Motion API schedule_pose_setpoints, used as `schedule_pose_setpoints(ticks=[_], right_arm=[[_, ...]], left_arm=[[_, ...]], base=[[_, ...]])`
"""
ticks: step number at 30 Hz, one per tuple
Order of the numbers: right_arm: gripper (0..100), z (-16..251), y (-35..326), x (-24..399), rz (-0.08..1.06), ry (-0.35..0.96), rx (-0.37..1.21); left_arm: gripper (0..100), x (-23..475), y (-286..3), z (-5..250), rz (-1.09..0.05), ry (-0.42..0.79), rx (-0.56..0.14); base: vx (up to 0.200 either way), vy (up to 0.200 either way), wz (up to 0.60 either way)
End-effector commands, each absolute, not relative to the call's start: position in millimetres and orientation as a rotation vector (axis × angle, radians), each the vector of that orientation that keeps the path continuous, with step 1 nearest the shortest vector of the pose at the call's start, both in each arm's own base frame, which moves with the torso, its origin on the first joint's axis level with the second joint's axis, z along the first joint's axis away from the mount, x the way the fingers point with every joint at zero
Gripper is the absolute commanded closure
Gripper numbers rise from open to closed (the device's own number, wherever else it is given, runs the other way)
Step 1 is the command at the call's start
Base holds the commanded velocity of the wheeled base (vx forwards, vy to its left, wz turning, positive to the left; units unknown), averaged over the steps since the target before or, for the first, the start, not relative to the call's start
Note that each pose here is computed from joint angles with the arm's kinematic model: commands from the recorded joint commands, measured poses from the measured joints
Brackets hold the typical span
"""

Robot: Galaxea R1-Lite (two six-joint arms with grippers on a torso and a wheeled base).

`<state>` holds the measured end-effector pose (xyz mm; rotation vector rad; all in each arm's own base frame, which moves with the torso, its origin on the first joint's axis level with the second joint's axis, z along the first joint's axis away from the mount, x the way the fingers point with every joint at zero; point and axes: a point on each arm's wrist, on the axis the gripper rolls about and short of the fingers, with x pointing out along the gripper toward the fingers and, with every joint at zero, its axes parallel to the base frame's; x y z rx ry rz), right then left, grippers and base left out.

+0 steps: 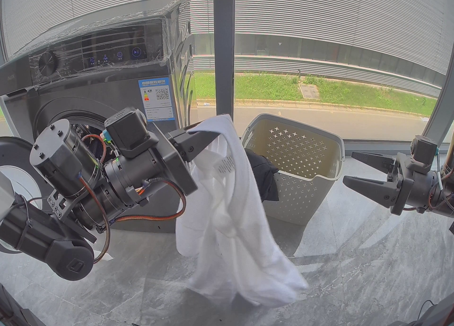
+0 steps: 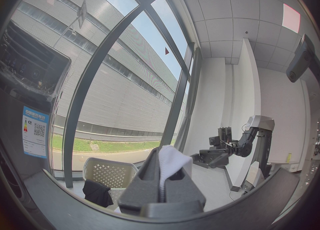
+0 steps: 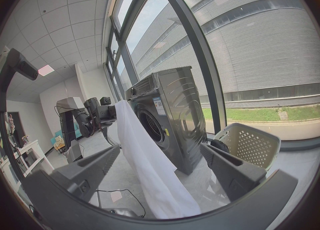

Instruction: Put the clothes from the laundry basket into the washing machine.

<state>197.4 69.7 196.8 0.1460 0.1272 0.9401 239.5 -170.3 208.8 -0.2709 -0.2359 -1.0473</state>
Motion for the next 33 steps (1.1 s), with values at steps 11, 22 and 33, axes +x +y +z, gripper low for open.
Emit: schedule_pose_setpoints(ticks=[11,22,33], right_arm=[[0,148.7,68.6,179.4,0.948,0.316,0.160],[0,136.2,108.9,228.1,1.052,0.345,0.071],[0,128.9,137.3,249.2,1.114,0.361,0.060]], left_arm=[[100,244.1,-184.4,228.2,-1.076,-0.286,-0.280],[100,253.9,-196.8,262.0,-1.091,-0.333,-0.277],[100,249.8,-218.3,280.5,-1.150,-0.331,-0.289]], base=[[0.000,0.000,0.00],[0.000,0.000,0.00],[0.000,0.000,0.00]])
